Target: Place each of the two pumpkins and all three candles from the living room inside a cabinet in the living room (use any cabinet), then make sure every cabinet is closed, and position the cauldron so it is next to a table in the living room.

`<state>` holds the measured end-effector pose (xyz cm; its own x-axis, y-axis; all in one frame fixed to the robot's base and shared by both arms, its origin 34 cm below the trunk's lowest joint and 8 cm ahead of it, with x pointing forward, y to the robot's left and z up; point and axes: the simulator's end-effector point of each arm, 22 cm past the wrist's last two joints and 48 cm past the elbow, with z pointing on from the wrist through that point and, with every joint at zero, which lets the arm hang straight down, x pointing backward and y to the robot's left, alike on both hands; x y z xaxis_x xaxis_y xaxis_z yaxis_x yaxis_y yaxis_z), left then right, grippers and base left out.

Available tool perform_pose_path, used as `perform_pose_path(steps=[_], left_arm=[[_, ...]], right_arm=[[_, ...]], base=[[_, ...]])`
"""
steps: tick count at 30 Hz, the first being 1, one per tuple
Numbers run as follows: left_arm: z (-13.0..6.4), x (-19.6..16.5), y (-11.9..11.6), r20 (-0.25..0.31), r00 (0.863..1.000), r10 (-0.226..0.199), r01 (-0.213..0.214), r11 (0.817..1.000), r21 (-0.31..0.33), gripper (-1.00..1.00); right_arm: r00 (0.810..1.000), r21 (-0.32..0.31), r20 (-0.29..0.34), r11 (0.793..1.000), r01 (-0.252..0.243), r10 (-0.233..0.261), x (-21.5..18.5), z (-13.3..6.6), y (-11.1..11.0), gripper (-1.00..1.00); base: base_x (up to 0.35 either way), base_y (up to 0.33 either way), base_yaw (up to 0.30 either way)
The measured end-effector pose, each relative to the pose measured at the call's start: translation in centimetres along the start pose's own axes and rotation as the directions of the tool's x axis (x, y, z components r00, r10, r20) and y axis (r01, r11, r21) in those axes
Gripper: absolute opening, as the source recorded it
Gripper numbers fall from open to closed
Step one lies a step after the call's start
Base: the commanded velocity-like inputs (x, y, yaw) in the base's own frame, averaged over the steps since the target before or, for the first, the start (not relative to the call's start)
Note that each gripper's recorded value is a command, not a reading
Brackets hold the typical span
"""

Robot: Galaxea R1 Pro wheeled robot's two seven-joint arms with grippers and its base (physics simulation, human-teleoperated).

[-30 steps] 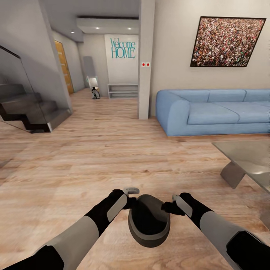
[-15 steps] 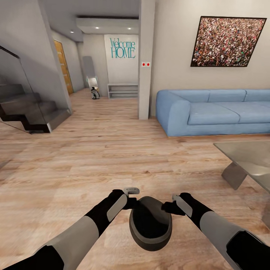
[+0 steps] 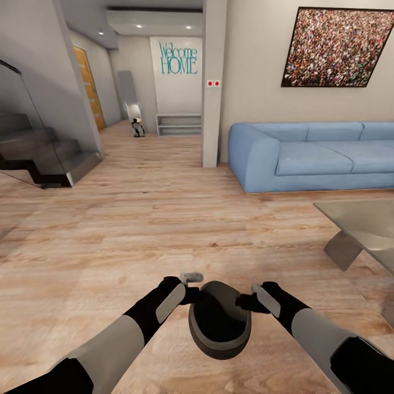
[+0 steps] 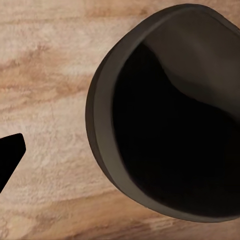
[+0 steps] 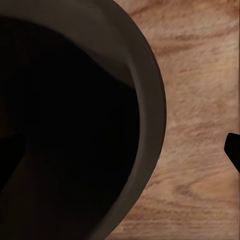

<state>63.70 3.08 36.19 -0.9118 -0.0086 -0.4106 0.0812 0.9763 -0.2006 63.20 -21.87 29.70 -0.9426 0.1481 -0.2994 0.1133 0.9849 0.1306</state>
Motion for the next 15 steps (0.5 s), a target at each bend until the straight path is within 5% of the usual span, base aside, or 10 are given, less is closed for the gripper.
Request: perform_pose_path(steps=[5, 15], left_arm=[[0.9, 0.7, 0.2, -0.017, 1.000, -0.004, 0.004, 1.000, -0.001, 1.00], [2.8, 1.7, 0.8, -0.031, 0.999, -0.012, 0.011, 1.000, -0.009, 1.00]], right_arm=[[0.999, 0.020, -0.011, 0.999, 0.042, -0.042, 0.8, 1.1, -0.3, 1.00], [0.999, 0.028, -0.015, 0.999, 0.038, -0.037, 1.7, 3.1, -0.9, 1.00]], base=[[0.000, 0.000, 0.000], [0.000, 0.000, 0.000]])
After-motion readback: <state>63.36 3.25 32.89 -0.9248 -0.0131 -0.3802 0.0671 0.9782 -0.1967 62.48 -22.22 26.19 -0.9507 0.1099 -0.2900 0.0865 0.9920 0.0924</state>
